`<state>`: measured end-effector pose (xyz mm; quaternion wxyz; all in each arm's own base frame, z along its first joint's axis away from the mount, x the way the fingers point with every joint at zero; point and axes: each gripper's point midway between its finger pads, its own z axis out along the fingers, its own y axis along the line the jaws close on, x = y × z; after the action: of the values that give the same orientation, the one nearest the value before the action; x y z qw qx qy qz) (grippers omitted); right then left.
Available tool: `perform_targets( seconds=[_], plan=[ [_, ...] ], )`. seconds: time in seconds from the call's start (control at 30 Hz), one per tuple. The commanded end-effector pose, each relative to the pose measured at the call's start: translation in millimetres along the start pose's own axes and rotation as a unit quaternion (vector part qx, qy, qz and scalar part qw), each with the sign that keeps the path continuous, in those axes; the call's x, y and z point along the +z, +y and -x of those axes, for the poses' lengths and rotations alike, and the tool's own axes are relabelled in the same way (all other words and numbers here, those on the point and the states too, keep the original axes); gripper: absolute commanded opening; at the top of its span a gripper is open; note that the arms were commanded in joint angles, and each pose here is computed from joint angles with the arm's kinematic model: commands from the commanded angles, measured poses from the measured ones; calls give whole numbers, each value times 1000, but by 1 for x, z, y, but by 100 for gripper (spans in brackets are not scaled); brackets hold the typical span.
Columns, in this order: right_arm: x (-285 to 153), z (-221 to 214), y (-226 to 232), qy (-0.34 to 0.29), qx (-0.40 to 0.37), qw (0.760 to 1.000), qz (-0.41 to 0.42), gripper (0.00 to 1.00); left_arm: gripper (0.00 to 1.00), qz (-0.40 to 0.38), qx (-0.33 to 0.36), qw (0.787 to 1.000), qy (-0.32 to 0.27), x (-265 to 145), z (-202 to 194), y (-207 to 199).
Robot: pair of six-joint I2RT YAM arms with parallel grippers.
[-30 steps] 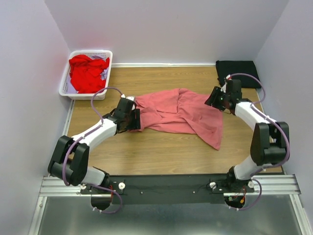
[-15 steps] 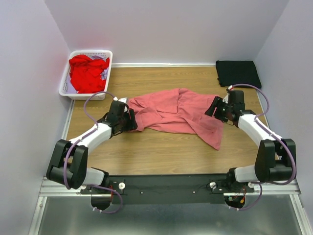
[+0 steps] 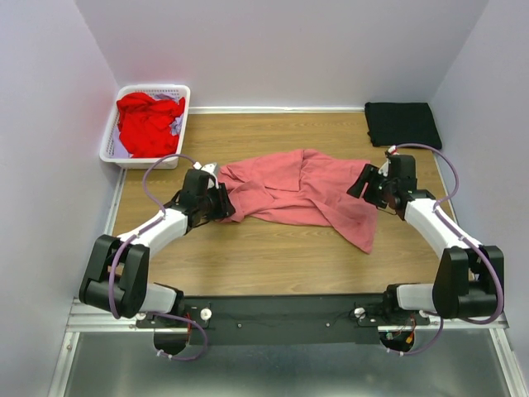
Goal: Fold and stack the t-shirts
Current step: Flatten the tshirt out
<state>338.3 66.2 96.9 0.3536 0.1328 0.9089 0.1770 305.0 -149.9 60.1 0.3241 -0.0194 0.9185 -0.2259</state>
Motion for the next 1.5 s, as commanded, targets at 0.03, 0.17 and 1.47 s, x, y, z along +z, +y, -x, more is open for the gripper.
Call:
perform_targets(
  seconds=[0.03,0.17,1.47],
  plan=[
    [-5,-10,-7,11,6,1000,-13,72,43,-25,-7,1000,-2,-4,4,-10],
    [-6,-13,-9,14,7,1000,-16,72,33,-27,-5,1000,-6,-10,8,-13],
    [-6,-24,-15,29,10,999,-26,72,39,-41,-44,998,32,6,-19,6]
  ],
)
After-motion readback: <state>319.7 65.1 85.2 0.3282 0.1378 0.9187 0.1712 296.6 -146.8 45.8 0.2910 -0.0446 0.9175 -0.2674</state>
